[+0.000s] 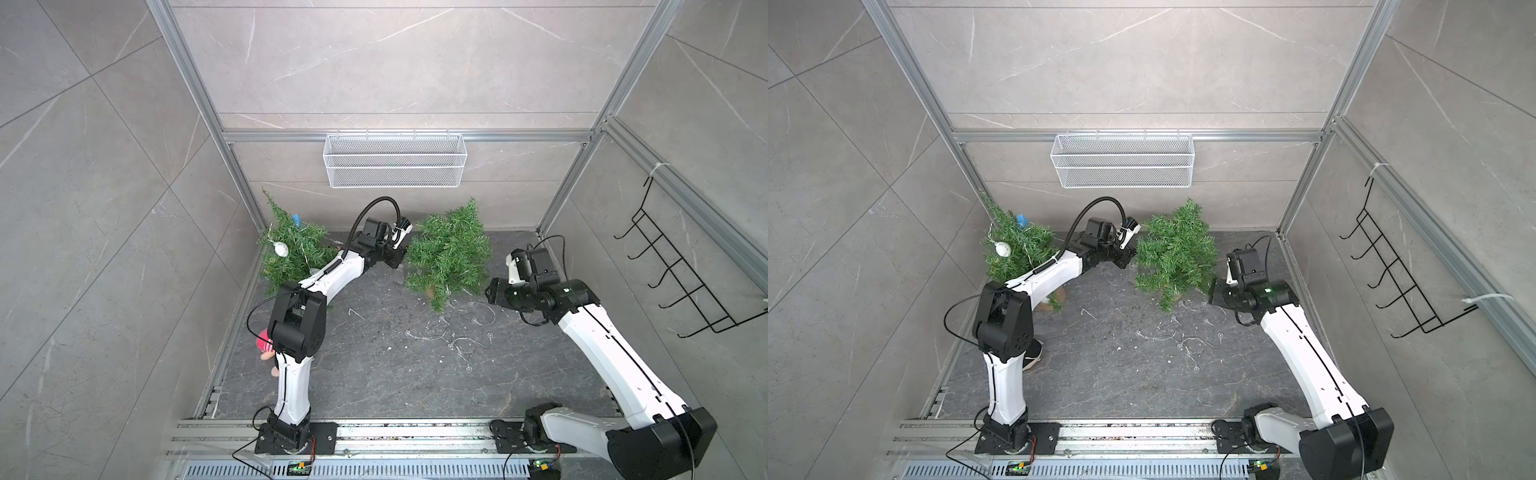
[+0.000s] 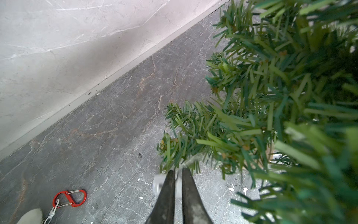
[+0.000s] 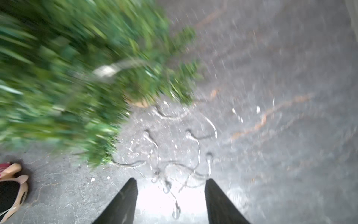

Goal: Wrap string light around the christmas tree
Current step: Wrap the light string around the Christmas tree, then pick up the light string from the center of the board, then wrap the light string around the Christmas tree.

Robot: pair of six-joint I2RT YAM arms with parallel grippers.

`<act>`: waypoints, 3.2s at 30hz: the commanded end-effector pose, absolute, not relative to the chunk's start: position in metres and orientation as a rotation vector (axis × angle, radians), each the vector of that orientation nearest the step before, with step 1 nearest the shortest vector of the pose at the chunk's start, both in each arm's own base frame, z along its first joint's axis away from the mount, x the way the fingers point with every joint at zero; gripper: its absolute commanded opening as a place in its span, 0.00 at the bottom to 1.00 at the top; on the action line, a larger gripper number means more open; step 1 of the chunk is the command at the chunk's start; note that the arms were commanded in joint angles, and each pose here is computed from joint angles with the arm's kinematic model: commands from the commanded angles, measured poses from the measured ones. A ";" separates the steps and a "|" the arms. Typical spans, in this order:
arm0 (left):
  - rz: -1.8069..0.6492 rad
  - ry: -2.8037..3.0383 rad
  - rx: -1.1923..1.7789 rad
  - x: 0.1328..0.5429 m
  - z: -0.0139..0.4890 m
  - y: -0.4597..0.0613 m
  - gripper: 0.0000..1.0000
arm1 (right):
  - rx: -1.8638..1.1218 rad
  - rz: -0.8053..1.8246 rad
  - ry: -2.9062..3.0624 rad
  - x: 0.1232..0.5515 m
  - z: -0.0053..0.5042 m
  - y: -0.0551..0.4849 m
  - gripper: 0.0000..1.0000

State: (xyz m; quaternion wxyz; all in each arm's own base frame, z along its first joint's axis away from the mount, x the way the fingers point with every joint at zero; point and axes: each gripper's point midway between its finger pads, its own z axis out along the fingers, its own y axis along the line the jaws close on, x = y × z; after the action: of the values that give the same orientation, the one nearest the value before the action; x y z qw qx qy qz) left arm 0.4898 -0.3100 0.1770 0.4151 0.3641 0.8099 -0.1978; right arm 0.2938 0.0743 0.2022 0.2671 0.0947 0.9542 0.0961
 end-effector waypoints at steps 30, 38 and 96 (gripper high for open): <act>-0.508 2.002 0.787 0.471 0.218 -0.291 0.35 | 0.702 -0.039 2.737 0.268 0.067 0.040 0.53; -0.531 2.030 0.646 0.443 0.237 -0.271 0.35 | 0.607 0.050 2.644 0.330 0.052 0.045 0.54; -0.499 1.869 0.635 0.462 0.311 -0.266 0.35 | 0.009 0.205 2.051 0.516 0.401 0.105 0.00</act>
State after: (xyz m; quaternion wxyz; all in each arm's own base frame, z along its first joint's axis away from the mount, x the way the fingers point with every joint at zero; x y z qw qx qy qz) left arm 0.4572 -0.2637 0.2998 0.5155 0.2667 0.7896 -0.1991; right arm 0.5096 0.0778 0.4182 0.5420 0.0459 0.8374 0.0545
